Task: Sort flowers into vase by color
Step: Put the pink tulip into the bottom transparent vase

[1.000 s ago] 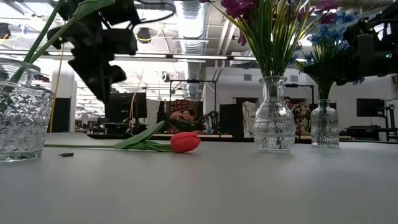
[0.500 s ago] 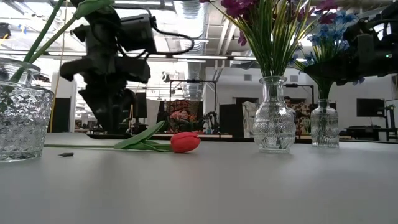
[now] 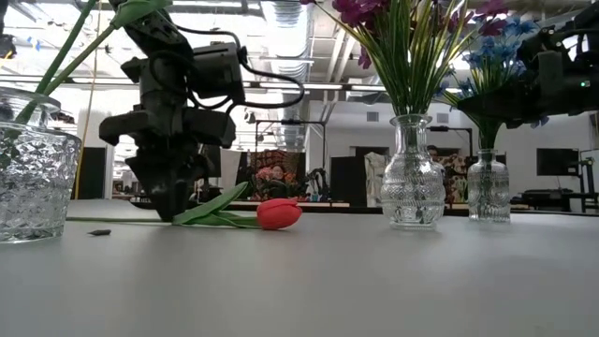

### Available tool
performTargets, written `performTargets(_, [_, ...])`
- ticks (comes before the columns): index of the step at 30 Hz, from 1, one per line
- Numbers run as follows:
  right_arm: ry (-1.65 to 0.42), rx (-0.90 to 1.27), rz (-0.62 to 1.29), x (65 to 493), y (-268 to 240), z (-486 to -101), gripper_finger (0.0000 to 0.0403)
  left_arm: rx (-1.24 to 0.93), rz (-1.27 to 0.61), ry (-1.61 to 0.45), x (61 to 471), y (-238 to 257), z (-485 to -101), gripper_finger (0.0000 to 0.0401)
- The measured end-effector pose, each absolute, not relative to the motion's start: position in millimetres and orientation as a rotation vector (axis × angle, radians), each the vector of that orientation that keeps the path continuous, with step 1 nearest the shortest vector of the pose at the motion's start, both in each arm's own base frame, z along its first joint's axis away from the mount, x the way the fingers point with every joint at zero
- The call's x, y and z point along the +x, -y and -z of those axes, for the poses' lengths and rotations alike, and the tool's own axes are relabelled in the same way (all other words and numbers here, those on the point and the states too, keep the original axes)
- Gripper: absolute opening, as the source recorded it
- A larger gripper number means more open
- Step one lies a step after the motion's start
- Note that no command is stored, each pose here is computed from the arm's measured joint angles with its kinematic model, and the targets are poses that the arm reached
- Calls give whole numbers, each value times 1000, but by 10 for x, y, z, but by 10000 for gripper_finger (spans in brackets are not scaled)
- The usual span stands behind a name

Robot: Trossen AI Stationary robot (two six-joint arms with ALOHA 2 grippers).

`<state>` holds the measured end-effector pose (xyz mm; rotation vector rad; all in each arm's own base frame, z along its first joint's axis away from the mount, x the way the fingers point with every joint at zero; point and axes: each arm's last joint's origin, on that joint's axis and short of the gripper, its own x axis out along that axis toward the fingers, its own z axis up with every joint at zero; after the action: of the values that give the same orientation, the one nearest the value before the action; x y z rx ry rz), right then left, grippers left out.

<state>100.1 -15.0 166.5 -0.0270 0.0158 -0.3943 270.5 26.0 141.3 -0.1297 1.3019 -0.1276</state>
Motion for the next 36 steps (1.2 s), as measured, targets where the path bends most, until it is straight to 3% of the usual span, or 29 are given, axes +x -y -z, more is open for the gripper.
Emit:
performTargets(18, [-15, -27, 394, 1001, 150, -1666, 33, 78, 94, -1312, 2726, -44, -1408, 99])
performTargets(22, [-16, -27, 394, 1001, 150, -1665, 33, 98, 96, -1312, 2727, -6, -1408, 79])
performTargets(29, [-15, -27, 394, 1001, 150, -1665, 33, 99, 88, -1295, 2744, 0, -1412, 9])
performTargets(36, [-15, -27, 394, 1001, 150, -1665, 33, 71, 62, -1256, 2772, 1, -1433, 2])
